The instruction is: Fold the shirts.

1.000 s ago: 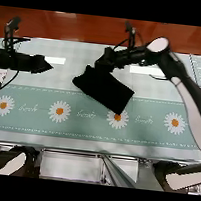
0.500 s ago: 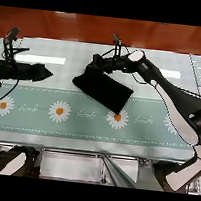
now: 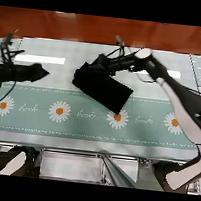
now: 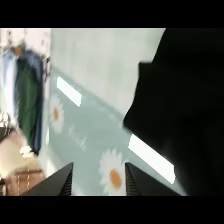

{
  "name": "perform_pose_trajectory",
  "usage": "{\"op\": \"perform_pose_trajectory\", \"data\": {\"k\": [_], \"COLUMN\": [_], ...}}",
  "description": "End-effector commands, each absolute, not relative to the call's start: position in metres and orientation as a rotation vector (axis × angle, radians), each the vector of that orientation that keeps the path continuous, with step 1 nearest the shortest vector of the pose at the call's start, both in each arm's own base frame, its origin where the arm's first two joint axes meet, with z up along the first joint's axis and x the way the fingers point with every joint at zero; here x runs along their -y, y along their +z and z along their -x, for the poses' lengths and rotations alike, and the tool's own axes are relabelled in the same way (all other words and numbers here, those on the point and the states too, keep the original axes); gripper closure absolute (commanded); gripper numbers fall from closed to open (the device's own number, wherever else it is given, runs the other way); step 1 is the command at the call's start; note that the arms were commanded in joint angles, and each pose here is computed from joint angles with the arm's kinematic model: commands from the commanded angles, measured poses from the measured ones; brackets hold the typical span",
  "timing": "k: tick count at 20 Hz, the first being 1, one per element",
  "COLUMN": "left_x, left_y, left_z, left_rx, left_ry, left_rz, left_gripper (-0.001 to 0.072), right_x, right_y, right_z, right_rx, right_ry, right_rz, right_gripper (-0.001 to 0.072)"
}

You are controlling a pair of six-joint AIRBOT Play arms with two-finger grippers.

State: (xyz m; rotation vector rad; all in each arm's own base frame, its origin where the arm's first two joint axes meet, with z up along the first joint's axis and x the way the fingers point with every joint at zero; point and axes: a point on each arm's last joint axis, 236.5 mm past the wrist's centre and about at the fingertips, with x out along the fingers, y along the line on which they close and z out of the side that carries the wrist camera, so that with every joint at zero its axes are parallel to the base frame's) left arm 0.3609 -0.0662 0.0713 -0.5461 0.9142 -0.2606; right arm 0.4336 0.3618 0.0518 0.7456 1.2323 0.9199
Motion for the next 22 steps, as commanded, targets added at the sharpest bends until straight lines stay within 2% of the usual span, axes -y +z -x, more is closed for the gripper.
{"op": "perform_pose_trajectory", "data": {"k": [1,3,5,6,8,11,13,15,19,22], "left_x": [0.024,-0.013,-0.038,-0.037,-0.012,0.036,0.063,0.081,0.092,0.091], "left_y": [0.108,0.144,0.169,0.177,0.172,0.125,0.092,0.068,0.047,0.048], "left_z": [-0.364,-0.356,-0.340,-0.333,-0.322,-0.308,-0.299,-0.293,-0.288,-0.291], "left_rx": [-0.837,-0.732,-0.637,-0.609,-0.616,-0.755,-0.836,-0.877,-0.904,-0.893], "left_ry": [-0.186,-0.112,-0.037,-0.032,-0.091,-0.217,-0.270,-0.296,-0.304,-0.297], "left_rz": [0.643,0.642,0.632,0.629,0.646,0.625,0.632,0.633,0.631,0.630], "left_gripper": [0.0685,0.0685,0.0686,0.0686,0.0685,0.0686,0.0686,0.0685,0.0686,0.0686], "right_x": [-0.287,-0.194,-0.069,-0.010,0.043,0.025,-0.015,-0.058,-0.131,-0.171], "right_y": [0.113,0.138,0.141,0.142,0.122,0.036,-0.015,-0.045,-0.089,-0.103], "right_z": [-0.406,-0.402,-0.382,-0.365,-0.334,-0.304,-0.304,-0.308,-0.319,-0.332], "right_rx": [-1.271,-1.209,-1.186,-1.154,-1.082,-1.104,-1.116,-1.155,-1.301,-1.373], "right_ry": [0.955,0.734,0.308,0.081,-0.115,-0.078,0.017,0.131,0.291,0.381], "right_rz": [-0.656,-0.446,-0.198,-0.149,-0.208,-0.500,-0.749,-0.915,-1.067,-1.050], "right_gripper": [0.0320,0.0320,0.0320,0.0319,0.0292,0.0289,0.0289,0.0289,0.0290,0.0290]}}
